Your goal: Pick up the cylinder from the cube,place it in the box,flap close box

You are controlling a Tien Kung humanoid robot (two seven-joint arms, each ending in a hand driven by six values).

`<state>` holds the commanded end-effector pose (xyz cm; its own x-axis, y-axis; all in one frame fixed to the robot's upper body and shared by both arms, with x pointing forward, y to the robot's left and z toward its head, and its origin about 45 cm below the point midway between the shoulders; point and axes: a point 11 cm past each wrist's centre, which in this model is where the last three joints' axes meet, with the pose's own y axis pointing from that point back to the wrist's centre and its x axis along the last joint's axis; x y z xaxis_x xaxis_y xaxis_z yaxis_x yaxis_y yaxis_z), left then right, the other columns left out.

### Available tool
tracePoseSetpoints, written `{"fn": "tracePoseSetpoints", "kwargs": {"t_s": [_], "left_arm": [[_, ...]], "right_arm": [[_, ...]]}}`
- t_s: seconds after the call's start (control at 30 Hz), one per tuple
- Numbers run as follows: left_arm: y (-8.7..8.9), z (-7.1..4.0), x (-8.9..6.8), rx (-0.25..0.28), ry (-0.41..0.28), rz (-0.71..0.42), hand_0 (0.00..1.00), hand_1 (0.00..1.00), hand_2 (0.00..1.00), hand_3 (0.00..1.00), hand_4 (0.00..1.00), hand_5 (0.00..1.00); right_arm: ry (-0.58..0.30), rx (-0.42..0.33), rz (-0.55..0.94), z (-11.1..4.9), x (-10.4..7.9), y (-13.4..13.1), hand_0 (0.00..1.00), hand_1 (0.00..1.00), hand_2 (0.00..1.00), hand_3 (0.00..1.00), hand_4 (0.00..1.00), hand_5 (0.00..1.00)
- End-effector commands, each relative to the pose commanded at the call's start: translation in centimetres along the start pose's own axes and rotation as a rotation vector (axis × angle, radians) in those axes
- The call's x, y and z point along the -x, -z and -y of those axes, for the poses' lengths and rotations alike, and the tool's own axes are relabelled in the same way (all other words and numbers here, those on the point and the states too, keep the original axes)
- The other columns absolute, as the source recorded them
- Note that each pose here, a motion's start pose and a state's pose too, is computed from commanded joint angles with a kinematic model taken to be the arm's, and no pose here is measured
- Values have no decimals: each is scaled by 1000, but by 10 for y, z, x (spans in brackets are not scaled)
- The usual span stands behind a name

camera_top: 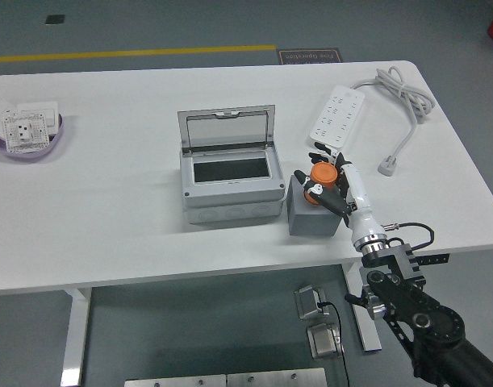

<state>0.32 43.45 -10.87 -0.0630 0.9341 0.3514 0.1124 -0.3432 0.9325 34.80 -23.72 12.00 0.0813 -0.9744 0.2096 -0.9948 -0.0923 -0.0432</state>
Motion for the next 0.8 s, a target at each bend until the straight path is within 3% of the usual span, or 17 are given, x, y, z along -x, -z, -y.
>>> {"fn": "tracePoseSetpoints", "kwargs": {"t_s": [0.63, 0.67, 0.8], "left_arm": [[-1, 0, 1, 5, 2, 4, 693, 685, 686, 809, 733, 365], [-1, 0, 1, 5, 2, 5, 693, 685, 686, 809, 733, 365], [-2, 0, 1, 7, 2, 6, 693, 685, 686, 809, 733, 365]], "right_arm": [[-8, 12, -2, -1, 3, -2, 726, 757, 726, 809, 943, 343], [-7, 15, -4, -1, 3, -2, 704, 732, 705, 801, 736, 118], [-4, 20, -12, -1, 4, -3, 704, 732, 705, 801, 736, 118]]}}
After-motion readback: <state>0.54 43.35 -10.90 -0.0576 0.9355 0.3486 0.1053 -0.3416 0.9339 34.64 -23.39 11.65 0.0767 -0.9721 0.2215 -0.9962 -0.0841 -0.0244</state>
